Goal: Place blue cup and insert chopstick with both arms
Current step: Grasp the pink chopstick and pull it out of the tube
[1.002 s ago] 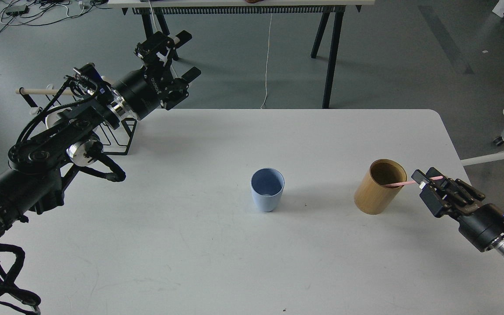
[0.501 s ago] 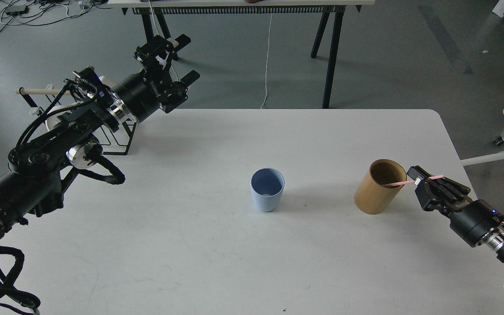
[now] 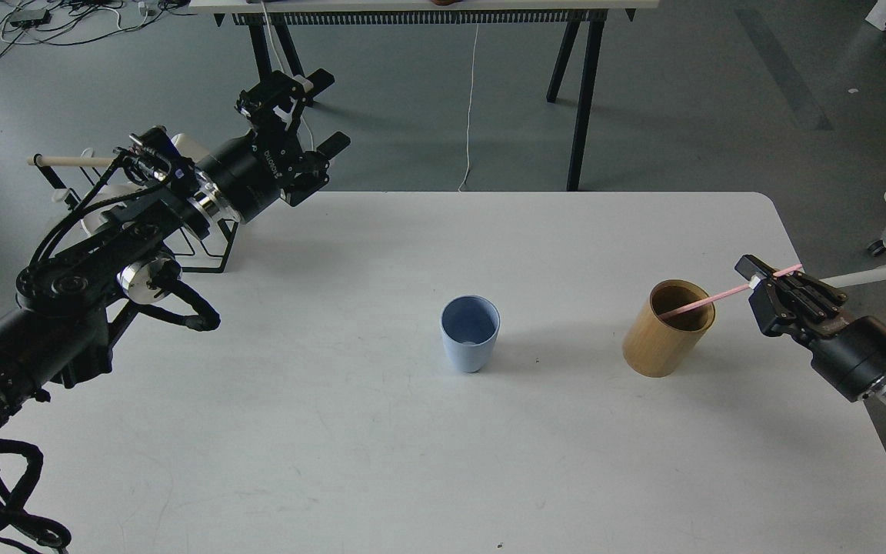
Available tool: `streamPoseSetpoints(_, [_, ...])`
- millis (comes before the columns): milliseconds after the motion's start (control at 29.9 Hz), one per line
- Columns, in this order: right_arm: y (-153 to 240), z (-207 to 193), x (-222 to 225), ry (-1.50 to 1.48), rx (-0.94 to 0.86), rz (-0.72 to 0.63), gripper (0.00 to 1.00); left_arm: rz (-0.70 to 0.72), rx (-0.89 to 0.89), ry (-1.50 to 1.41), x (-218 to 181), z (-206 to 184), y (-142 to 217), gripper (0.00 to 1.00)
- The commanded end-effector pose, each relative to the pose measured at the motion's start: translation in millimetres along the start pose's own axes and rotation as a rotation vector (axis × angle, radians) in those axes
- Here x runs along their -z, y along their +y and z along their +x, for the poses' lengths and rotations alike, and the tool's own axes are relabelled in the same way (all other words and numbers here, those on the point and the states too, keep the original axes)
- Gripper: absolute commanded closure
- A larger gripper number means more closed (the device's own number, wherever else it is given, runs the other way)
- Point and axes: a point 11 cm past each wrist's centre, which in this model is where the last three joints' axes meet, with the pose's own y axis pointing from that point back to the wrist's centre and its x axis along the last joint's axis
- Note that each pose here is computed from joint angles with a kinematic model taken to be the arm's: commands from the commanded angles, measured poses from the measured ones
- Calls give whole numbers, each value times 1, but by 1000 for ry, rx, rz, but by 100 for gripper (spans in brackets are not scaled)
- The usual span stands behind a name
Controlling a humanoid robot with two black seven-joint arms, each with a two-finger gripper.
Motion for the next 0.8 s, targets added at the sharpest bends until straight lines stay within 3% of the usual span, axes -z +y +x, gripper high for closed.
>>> streamPoseSetpoints(0, [2,30,6,2,-39,20,100,0,0,0,0,0,0,5])
streamPoseSetpoints(334, [4,99,47,-27,-129,120,100,1,1,2,1,-1,0,5])
streamPoseSetpoints(501, [-6,107,56,-19,-161,159,100,1,-1,3,1,0,0,5])
streamPoseSetpoints(635, [-38,105,82,-58,-224,258,100,10,-4,9,6,-1,3,5])
streamPoseSetpoints(768, [-69,84,105,-13,-170,357,100,10,-1,13,7,-3,2,5])
